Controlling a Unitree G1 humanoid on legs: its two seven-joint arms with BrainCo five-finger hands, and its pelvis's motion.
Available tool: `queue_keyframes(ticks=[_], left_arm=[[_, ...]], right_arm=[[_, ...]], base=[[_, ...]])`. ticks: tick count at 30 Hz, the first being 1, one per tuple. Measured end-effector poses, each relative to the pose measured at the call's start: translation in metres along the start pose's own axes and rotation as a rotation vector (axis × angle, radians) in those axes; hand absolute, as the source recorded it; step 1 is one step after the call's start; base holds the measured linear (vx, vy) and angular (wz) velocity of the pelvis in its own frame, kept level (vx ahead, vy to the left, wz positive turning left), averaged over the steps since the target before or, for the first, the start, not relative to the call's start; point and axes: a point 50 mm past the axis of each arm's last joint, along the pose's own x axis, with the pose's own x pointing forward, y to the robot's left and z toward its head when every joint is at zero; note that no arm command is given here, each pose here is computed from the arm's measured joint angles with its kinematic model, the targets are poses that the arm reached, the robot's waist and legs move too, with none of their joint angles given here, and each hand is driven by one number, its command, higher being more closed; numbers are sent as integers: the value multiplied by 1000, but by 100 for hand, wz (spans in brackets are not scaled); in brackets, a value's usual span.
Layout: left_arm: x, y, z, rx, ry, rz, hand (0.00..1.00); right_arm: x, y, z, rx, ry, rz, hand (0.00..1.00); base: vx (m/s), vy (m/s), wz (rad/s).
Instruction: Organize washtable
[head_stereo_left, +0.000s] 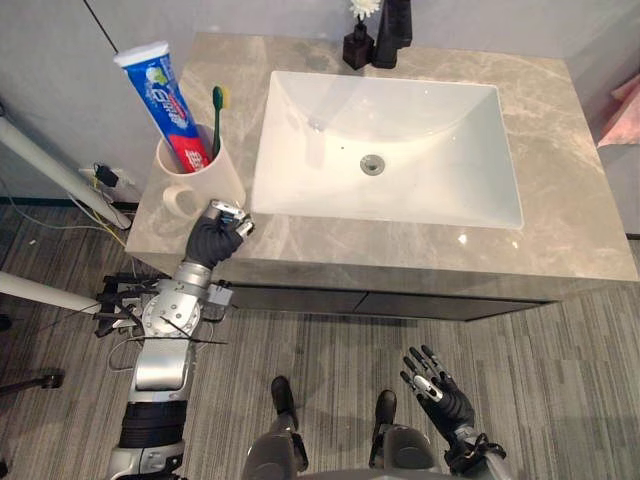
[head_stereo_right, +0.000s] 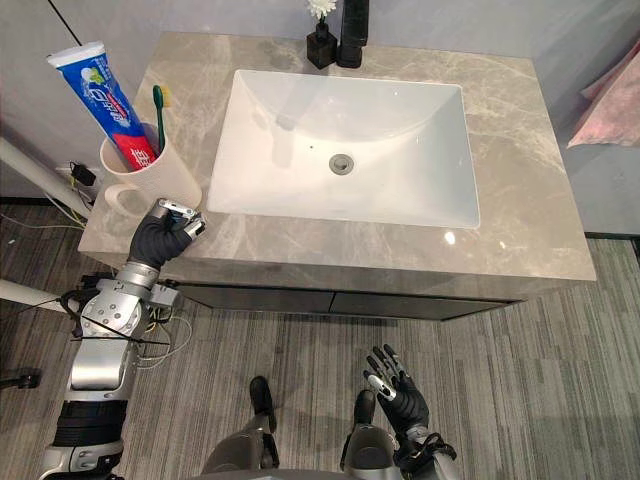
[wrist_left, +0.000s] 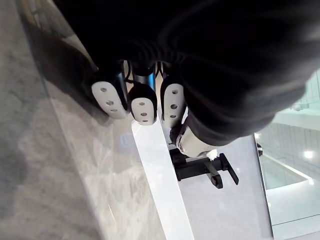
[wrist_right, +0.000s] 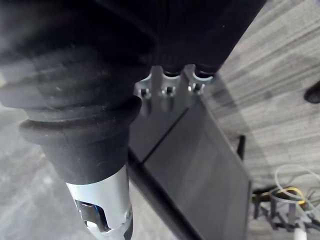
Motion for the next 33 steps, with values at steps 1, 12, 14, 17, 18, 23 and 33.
queue_keyframes(ticks=[1,12,14,17,18,23,33], left_arm=[[1,0,0,-13,0,-6,100],[25,2,11,10,-36,-54,100],[28,3,13,16,-43,-61,100],[34,4,16,18,-55,-57,100],[35,5,16,18,-52,-54,100],[42,9,17,39,-43,-46,100],[47,10,18,40,-38,-45,100]], right_arm=[[0,1,-1,0,3,3,0],[-1,2,-4,3,16,8,0],[0,4,-5,4,23,16,0],[0,5,-6,5,26,20,0],[0,5,-6,5,26,19,0],[-1,5,-7,5,28,18,0],[-1,5,-7,6,29,17,0]], base=[[0,0,0],[0,0,-1],[0,0,0],[0,0,0],[0,0,0],[0,0,0],[0,0,0]])
